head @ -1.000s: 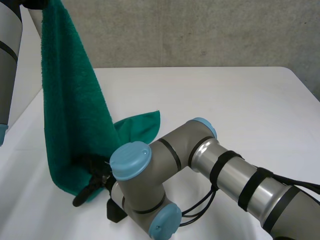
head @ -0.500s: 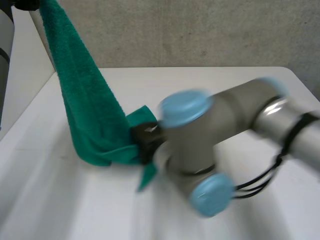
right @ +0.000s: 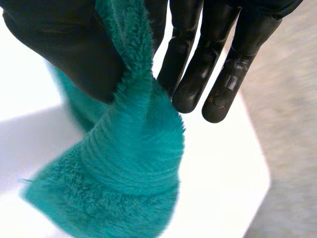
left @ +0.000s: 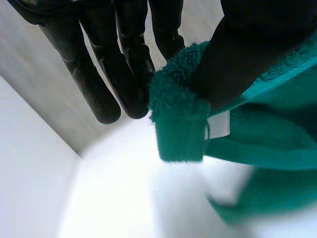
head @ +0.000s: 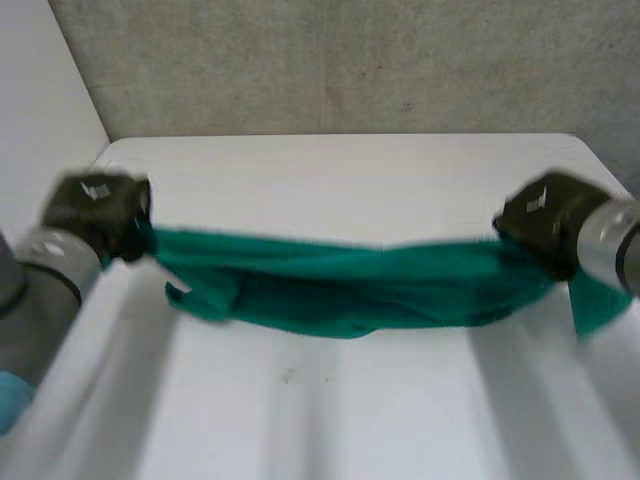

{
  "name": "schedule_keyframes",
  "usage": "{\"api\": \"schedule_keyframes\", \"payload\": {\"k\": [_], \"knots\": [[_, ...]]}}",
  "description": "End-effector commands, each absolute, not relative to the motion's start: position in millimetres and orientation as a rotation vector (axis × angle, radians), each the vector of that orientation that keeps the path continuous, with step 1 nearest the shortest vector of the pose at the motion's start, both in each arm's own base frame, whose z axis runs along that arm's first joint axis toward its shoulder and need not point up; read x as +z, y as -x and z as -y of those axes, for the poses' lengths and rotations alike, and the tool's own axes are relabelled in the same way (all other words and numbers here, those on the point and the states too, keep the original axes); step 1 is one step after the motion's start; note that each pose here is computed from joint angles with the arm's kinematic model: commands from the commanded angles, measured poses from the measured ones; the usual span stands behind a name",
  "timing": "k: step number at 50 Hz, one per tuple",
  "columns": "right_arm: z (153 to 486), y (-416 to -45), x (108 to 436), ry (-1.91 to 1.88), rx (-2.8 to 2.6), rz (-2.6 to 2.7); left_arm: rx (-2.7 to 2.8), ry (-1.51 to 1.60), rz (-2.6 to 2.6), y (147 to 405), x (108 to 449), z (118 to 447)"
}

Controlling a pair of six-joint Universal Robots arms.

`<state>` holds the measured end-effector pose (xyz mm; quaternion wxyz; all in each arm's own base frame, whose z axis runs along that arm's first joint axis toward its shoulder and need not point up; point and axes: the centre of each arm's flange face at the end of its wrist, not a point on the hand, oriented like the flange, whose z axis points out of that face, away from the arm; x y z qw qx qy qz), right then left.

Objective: Fold the towel.

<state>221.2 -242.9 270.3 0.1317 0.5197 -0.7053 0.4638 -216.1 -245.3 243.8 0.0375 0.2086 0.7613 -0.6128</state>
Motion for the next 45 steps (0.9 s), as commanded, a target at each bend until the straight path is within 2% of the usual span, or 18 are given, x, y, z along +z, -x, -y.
{"api": "schedule_keyframes", "payload": {"k": [1,5,8,11,13,14,15,16,17,20,25,28,30,35,38,39,42,45], "knots": [[246,-219,210,-1.711,1.074,2.058,-1.646,-0.773,-2.506,225,185,250],[268,-225,198,-1.704,1.091,2.034,-1.709,-0.799,-2.464,239,189,272],[300,-236,210,-1.624,1.237,1.953,-1.786,-0.8,-2.417,248,201,283],[345,-254,272,-1.365,1.636,1.732,-2.135,-0.709,-2.168,269,266,320],[353,-257,290,-1.292,1.734,1.674,-2.434,-0.584,-1.893,275,324,340],[366,-261,321,-1.148,1.916,1.564,-2.525,-0.532,-1.789,276,344,344],[367,-261,321,-1.147,1.917,1.562,-2.605,-0.483,-1.688,277,362,347],[383,-262,369,-0.892,2.216,1.354,-2.676,-0.432,-1.588,276,378,348],[383,-263,379,-0.846,2.283,1.293,-2.785,-0.337,-1.408,272,406,347],[373,-260,411,-0.726,2.418,1.126,-2.881,-0.224,-1.158,261,439,343],[357,-257,419,-0.764,2.431,1.108,-2.786,-0.283,-1.297,257,415,345],[348,-260,378,-0.949,2.334,1.318,-2.665,-0.364,-1.508,257,371,345],[347,-260,370,-0.978,2.31,1.361,-2.615,-0.398,-1.582,257,351,344],[343,-262,297,-1.17,2.137,1.634,-2.453,-0.48,-1.791,253,289,337],[345,-264,257,-1.232,2.043,1.753,-2.414,-0.494,-1.833,252,275,336],[346,-264,247,-1.243,2.018,1.787,-2.336,-0.522,-1.921,251,243,338],[349,-264,208,-1.285,1.921,1.898,-2.243,-0.563,-2.016,251,206,336],[350,-264,182,-1.296,1.859,1.985,-2.19,-0.585,-2.065,251,189,334]]}}
